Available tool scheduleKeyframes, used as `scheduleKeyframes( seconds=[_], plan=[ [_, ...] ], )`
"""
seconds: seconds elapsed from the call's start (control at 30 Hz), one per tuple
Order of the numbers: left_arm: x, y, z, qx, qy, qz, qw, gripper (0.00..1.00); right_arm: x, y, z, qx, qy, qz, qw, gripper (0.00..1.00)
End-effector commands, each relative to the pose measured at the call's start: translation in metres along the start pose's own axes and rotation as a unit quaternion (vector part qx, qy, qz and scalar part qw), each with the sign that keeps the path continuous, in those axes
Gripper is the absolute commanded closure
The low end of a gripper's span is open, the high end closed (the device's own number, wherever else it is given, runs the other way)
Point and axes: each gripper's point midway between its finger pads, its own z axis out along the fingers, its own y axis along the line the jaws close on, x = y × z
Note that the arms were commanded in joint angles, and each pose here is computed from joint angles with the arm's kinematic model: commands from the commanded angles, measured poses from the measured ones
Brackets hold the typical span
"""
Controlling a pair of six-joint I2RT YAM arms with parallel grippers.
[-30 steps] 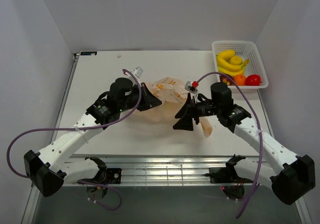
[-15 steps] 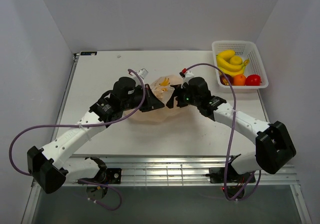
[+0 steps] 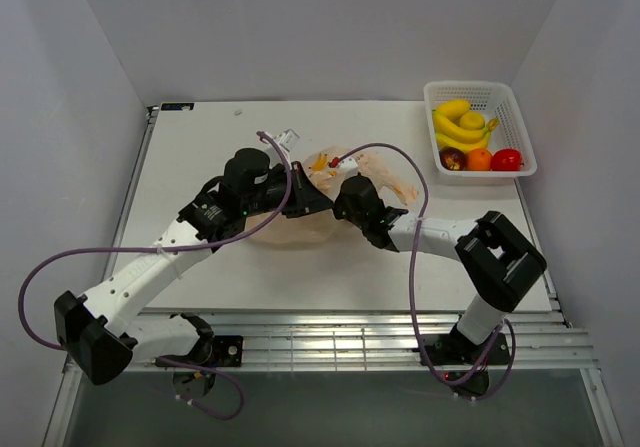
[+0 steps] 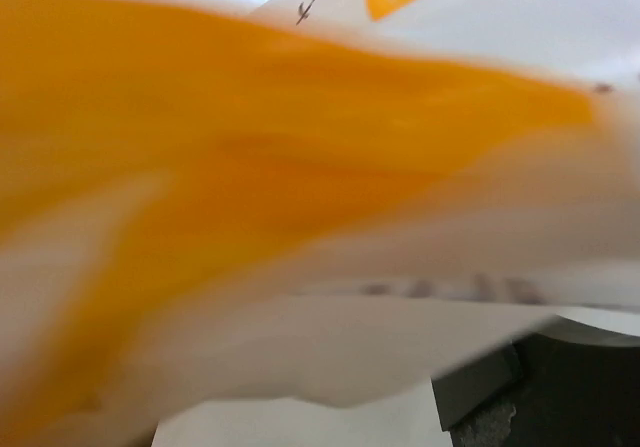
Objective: Take the fake fruits out of the plastic bag
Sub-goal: Take out the fake fruit from the plastic bag.
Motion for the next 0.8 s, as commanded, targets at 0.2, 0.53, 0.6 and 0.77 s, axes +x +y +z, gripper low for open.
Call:
scheduleKeyframes(
  seconds=[0.2,0.53,0.6,0.77],
  plan=[
    [-0.004,-0.025,-0.021,0.043,-0.015,0.004,0.999,1.00,-0.057,-0.012,0.045,0.069,-0.091,-0.010,0.993,0.10],
    [0.004,-0.026,-0.023,0.055,0.000,0.003,0.998,1.00,-0.050,-0.022,0.087,0.112,-0.067,-0.020,0.991,0.10],
    [0.005,-0.026,-0.023,0.055,0.001,0.003,0.998,1.00,-0.042,-0.025,0.092,0.120,-0.051,-0.024,0.991,0.10],
    [0.005,-0.025,-0.024,0.053,-0.002,0.001,0.999,1.00,-0.020,-0.030,0.108,0.131,-0.022,-0.026,0.991,0.10]
  ],
)
